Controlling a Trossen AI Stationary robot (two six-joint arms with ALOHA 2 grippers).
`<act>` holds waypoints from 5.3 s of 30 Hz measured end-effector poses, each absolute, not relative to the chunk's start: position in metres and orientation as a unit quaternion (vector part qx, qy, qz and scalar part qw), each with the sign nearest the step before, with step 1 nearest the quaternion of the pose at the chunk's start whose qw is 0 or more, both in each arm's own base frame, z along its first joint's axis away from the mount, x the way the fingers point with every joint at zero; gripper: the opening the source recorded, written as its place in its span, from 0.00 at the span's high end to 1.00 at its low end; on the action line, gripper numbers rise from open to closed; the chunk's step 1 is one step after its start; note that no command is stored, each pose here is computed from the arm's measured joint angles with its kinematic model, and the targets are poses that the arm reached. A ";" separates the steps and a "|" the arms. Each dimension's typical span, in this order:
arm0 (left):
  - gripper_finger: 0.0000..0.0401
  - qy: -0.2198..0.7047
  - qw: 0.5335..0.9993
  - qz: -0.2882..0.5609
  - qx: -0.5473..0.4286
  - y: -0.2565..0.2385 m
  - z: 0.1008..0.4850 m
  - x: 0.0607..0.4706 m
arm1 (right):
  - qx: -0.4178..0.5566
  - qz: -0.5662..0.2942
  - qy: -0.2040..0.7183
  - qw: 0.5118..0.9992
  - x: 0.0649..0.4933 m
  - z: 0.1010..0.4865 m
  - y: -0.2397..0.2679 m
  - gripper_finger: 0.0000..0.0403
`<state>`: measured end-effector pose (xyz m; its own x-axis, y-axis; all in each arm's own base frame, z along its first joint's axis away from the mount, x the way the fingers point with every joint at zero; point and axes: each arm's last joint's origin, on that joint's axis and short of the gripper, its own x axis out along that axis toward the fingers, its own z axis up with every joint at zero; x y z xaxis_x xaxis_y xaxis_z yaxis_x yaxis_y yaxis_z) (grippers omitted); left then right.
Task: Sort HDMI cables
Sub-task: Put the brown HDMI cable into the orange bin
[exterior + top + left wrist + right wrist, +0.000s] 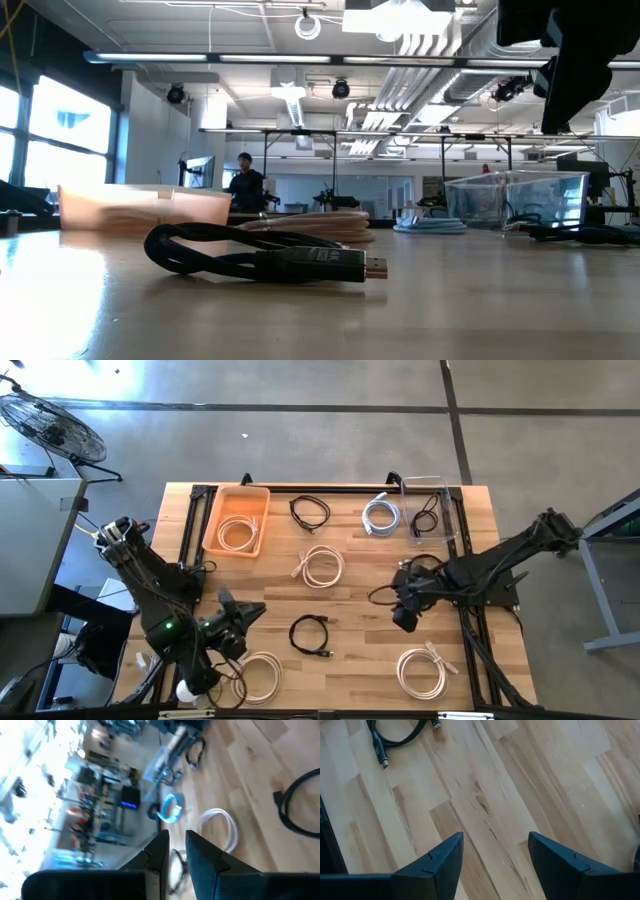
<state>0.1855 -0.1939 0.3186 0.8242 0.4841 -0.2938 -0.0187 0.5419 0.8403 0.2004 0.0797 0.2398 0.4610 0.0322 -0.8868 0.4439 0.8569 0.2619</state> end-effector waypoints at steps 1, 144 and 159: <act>0.85 0.264 0.844 0.147 0.443 -0.192 0.318 0.189 | 0.234 -0.125 0.503 0.823 0.200 0.240 0.082 0.47; 0.35 0.387 0.769 -0.049 0.507 -0.138 0.298 0.278 | 0.301 -0.082 0.495 0.811 0.175 0.243 0.135 0.55; 0.35 0.386 0.769 -0.049 0.507 -0.138 0.298 0.278 | 0.274 0.024 0.405 0.872 0.174 0.246 0.182 0.68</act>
<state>0.2785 -0.1377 0.2980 0.6966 0.3170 -0.6437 0.4669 0.4809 0.7421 0.1740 0.1820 0.2462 0.6711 0.2632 -0.6931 0.1800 0.8491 0.4967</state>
